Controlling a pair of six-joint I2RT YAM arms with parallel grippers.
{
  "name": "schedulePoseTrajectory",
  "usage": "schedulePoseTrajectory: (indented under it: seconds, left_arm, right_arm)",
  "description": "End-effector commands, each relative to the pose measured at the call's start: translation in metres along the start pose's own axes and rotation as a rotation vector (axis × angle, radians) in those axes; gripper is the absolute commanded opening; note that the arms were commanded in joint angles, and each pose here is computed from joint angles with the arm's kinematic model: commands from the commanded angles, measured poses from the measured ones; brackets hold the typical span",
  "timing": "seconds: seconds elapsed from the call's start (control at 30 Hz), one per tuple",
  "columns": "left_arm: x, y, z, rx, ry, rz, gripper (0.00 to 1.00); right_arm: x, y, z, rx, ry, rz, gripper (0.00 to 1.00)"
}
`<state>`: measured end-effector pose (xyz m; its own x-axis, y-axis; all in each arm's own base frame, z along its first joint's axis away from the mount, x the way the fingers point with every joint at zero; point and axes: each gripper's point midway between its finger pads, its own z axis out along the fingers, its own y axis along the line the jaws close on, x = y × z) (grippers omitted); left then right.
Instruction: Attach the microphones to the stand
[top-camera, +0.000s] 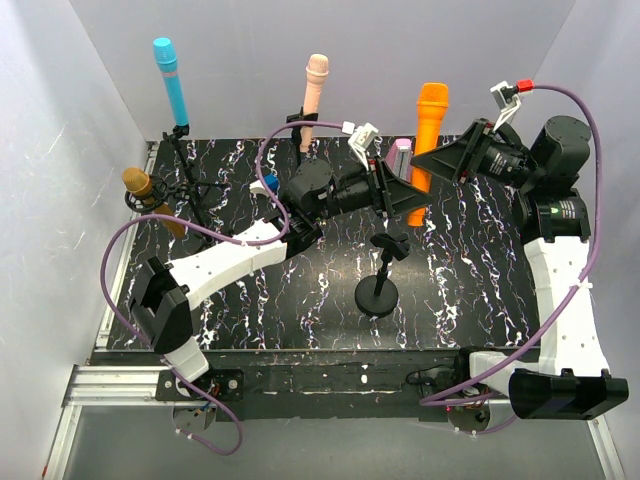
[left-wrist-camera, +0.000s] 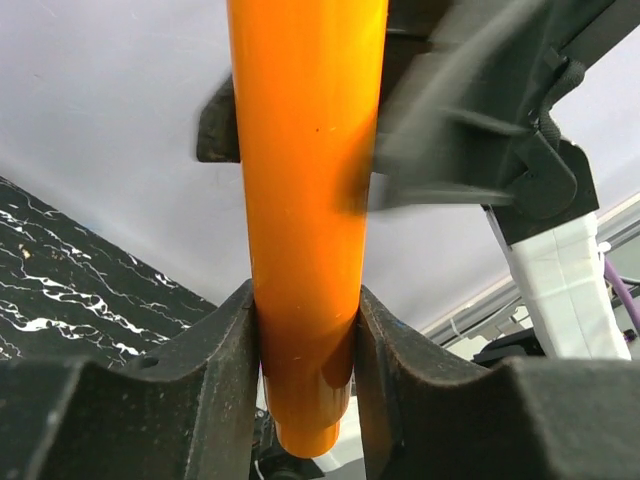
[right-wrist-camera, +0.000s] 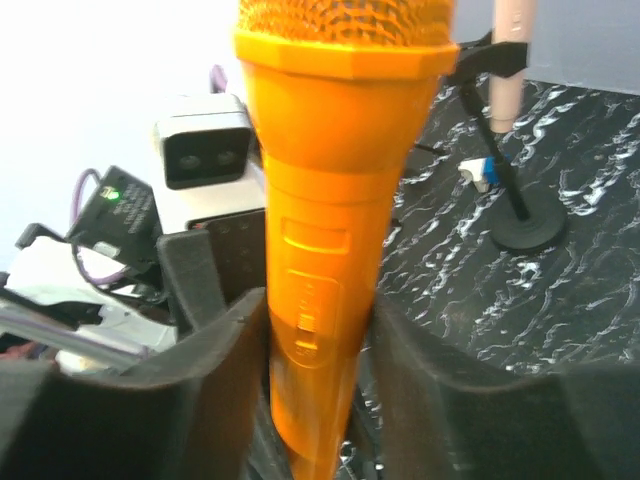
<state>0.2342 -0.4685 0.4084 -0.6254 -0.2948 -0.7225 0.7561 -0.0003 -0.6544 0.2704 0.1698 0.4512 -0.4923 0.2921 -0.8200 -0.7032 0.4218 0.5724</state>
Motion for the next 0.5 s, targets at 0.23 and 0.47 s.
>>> schedulePoseTrajectory:
  seconds: [0.23,0.47]
  left_arm:
    - [-0.029,-0.039,-0.040,-0.019,-0.029,0.255,0.00]
    - [-0.029,-0.049,-0.084,-0.085,0.045,0.512,0.00]
  right_arm:
    - [0.018,0.069,-0.038,-0.371,0.130,-0.395,0.85]
    - [0.048,0.063,-0.060,-0.522,0.206,-0.518,0.87]
